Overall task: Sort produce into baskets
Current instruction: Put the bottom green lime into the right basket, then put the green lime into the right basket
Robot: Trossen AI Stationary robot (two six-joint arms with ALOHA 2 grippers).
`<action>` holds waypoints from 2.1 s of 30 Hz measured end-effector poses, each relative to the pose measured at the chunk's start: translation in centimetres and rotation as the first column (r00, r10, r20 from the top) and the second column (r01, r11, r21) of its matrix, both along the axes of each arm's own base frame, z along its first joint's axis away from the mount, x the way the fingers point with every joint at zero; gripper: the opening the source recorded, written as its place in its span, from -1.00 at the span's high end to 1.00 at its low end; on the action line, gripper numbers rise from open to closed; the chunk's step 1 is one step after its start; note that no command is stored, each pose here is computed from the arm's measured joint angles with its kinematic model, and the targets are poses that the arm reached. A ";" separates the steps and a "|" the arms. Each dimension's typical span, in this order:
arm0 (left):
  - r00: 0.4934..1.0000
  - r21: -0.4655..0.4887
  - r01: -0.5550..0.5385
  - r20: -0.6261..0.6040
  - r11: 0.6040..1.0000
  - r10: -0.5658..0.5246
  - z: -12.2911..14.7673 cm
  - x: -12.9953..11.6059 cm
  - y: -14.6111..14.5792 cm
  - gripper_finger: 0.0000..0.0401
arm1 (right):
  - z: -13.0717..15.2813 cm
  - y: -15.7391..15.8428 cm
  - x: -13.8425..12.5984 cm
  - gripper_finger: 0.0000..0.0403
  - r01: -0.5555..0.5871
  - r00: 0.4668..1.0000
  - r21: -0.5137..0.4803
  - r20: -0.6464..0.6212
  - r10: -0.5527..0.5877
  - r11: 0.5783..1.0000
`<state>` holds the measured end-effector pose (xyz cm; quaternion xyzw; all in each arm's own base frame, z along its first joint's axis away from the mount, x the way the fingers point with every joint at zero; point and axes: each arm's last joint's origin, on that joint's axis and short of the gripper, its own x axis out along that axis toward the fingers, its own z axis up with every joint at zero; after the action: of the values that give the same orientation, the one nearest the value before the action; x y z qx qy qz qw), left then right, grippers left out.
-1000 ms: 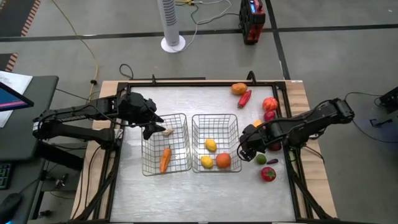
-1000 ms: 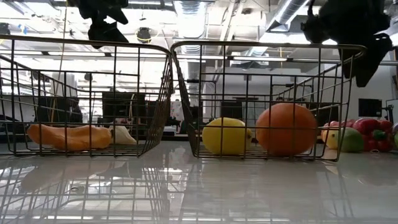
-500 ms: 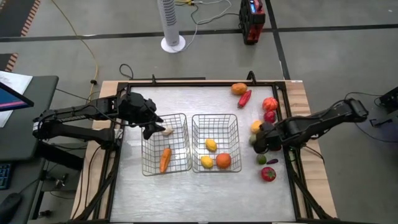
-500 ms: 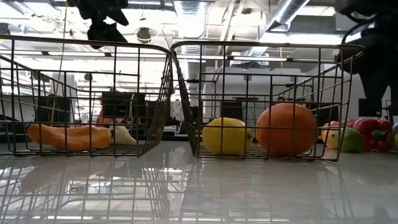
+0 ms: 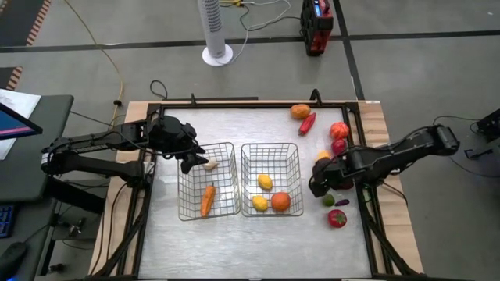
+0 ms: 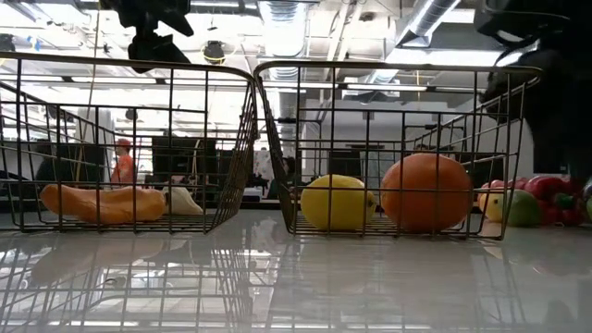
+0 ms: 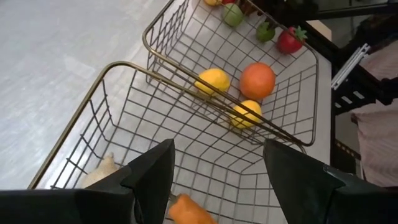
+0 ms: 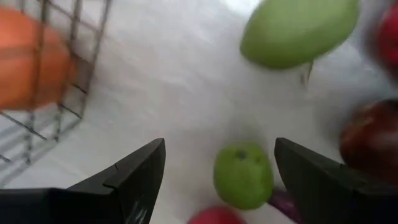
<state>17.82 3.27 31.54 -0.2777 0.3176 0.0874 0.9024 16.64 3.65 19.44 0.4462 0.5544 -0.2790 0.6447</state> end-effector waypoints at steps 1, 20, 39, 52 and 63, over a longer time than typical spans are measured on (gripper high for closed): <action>1.000 0.000 0.000 0.000 1.000 0.000 0.0 0.0 0.0 -0.17 | -0.2 0.4 -0.1 -0.63 -0.009 1.000 0.004 -0.028 0.009 1.000; 1.000 0.031 0.010 -0.002 0.999 -0.010 0.0 0.0 0.0 -0.17 | -3.5 3.9 0.9 -0.33 -0.155 0.967 0.045 -0.196 0.160 0.987; 1.000 0.060 0.001 -0.005 0.998 0.000 0.0 0.0 0.1 -0.17 | 5.5 0.3 1.3 -0.12 -0.059 0.987 -0.086 0.143 0.071 0.995; 1.000 0.074 -0.005 0.001 0.997 0.005 0.0 0.0 0.2 -0.17 | 10.2 -1.3 6.4 -0.15 -0.074 0.787 -0.302 0.568 0.242 0.950; 1.000 0.073 -0.005 -0.002 0.997 0.005 0.0 0.0 0.2 -0.17 | 9.0 -3.3 6.3 -0.59 -0.113 0.852 -0.209 0.482 0.203 0.971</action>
<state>17.83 3.43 31.56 -0.2453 0.3146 0.1014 0.9114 22.97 0.35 28.46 0.3983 0.3768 -0.1470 0.8233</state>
